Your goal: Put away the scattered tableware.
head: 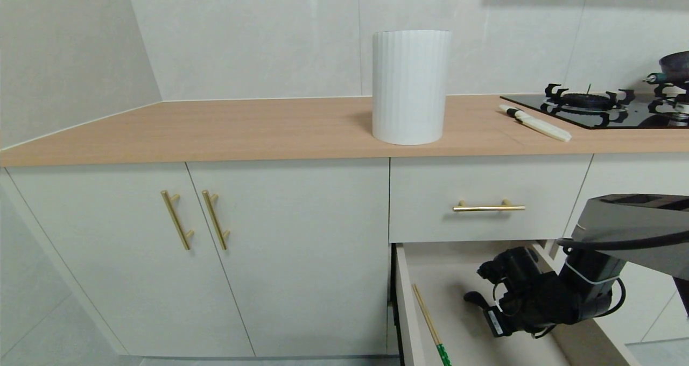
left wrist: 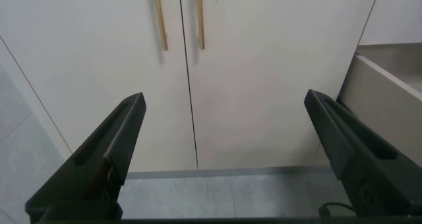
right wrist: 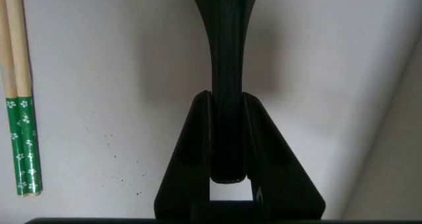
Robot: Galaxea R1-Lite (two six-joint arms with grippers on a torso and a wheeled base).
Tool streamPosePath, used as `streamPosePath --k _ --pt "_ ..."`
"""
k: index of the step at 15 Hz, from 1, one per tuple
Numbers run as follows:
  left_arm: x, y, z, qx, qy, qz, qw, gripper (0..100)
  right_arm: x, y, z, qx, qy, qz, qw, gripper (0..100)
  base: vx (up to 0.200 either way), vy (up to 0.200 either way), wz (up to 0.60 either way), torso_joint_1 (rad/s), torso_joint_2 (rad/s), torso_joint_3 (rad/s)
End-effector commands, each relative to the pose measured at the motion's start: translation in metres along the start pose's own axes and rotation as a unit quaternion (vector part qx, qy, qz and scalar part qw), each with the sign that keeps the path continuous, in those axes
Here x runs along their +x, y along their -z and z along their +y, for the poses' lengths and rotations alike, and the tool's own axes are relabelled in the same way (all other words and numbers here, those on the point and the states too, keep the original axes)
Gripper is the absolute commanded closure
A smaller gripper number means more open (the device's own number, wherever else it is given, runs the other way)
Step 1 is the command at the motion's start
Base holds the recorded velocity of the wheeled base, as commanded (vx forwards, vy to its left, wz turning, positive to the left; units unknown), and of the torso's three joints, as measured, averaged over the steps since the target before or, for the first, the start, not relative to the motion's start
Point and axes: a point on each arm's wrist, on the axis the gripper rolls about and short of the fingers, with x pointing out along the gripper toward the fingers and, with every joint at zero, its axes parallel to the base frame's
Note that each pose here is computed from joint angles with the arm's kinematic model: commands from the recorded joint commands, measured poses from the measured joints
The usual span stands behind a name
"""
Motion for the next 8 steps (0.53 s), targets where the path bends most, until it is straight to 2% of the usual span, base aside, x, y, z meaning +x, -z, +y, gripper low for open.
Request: streamPosePath --k 1,7,8 --pt "0.0 0.0 0.0 0.0 0.0 0.0 1.0 0 0.0007 0.0001 0.0002 0.0 0.0 0.001 1.0 100 0.0 0.0 0.0 0.0 0.0 0.0" --pt "0.0 0.0 0.0 0.0 0.0 0.0 1.0 0 0.0015 0.0006 0.0003 0.0 0.001 0.001 1.0 100 0.0 0.0 0.0 0.0 0.0 0.0" --pt "0.0 0.0 0.0 0.0 0.0 0.0 1.0 0 0.0015 0.0008 0.0003 -0.001 0.0 0.002 1.0 0 0.0 0.0 0.0 0.0 0.0 0.0"
